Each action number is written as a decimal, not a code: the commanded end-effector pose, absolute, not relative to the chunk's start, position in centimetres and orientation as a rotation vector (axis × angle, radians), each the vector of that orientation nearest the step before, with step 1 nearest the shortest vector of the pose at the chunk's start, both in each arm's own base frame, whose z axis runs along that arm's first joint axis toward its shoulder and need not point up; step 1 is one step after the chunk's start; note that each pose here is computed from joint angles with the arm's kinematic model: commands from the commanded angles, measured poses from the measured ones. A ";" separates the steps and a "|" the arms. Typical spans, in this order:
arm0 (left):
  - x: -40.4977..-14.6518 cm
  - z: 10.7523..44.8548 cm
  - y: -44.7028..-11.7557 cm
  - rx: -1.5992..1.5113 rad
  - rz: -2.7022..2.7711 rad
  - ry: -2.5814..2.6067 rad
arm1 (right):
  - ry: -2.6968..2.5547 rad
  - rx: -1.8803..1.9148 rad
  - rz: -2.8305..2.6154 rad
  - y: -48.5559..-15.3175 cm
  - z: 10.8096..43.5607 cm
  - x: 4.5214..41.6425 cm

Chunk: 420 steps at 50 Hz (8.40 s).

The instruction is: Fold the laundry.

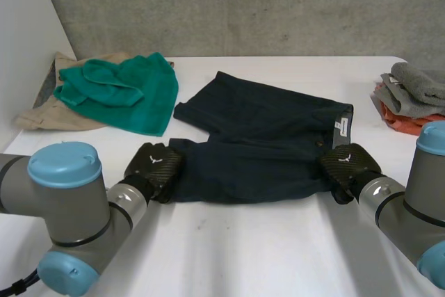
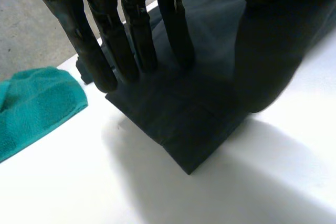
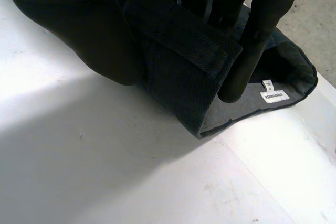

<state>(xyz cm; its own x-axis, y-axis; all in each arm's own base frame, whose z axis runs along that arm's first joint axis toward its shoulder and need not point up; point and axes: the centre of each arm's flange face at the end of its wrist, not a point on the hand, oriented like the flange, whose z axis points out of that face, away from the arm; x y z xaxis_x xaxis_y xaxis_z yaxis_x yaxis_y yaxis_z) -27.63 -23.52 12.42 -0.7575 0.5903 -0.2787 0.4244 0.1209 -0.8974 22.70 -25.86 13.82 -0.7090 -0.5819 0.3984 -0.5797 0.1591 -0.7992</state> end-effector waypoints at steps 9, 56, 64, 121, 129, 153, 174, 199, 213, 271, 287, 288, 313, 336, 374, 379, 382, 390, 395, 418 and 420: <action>-27.1 15.7 -21.6 -1.060 1.712 -2.262 | 2.352 -1.280 -1.733 -25.1 16.5 22.4; -39.3 16.1 -31.7 -1.431 2.567 -1.698 | 2.428 -1.336 -1.932 -29.0 18.0 20.4; -40.8 13.2 -34.7 -1.366 2.654 -1.607 | 2.450 -1.288 -2.039 -32.9 15.6 20.8; -35.2 18.6 -22.4 -1.013 2.286 -1.745 | 2.623 -1.050 -1.919 -28.3 16.3 15.5; -34.6 19.7 -21.9 -1.009 2.284 -1.749 | 2.509 -1.791 -2.045 -29.1 17.5 15.7; -32.4 21.5 -21.5 -0.969 2.317 -1.768 | 1.129 -2.177 -1.891 -18.3 14.0 33.0; -40.6 23.6 -23.3 -0.886 1.994 -1.611 | 1.991 -0.654 -1.734 -25.7 25.5 22.0; -39.6 14.5 -20.3 -1.176 1.766 -2.116 | 2.370 -0.723 -1.276 -27.2 15.8 26.7; -38.5 12.9 -20.3 -1.219 1.703 -2.195 | 2.428 -1.028 -1.570 -26.7 14.5 26.2; -33.2 23.6 -18.7 -0.899 1.658 -1.840 | 2.007 -1.107 -1.935 -17.7 10.4 27.7; -33.2 23.4 -18.6 -0.900 1.651 -1.843 | 1.986 -1.104 -1.968 -20.2 9.4 29.3; -33.3 23.4 -18.7 -0.900 1.653 -1.842 | 1.985 -1.103 -1.970 -20.3 9.4 29.3; -33.4 26.0 -18.0 -0.890 1.721 -1.742 | 1.698 -0.947 -2.329 -31.0 20.0 30.0; -33.1 24.9 -18.2 -0.890 1.706 -1.775 | 2.024 -1.074 -1.885 -31.5 13.3 27.2; -33.0 24.6 -18.2 -0.893 1.697 -1.784 | 2.256 -0.894 -1.777 -25.8 11.8 29.2; -33.0 24.7 -18.2 -0.892 1.699 -1.782 | 2.216 -0.929 -1.863 -26.4 11.3 29.7; -33.1 24.7 -18.2 -0.893 1.698 -1.781 | 2.180 -0.978 -1.944 -26.8 11.4 29.9; -33.1 24.6 -18.1 -0.895 1.695 -1.782 | 2.129 -1.027 -2.046 -27.8 11.2 30.3; -33.2 24.6 -17.9 -0.901 1.691 -1.776 | 2.129 -1.027 -2.049 -28.4 10.7 30.6; -33.4 25.7 -17.0 -0.943 1.666 -1.689 | 1.928 -0.907 -2.329 -32.9 15.8 29.9; -33.4 26.0 -17.1 -0.939 1.677 -1.680 | 1.829 -0.913 -2.379 -33.8 17.8 29.8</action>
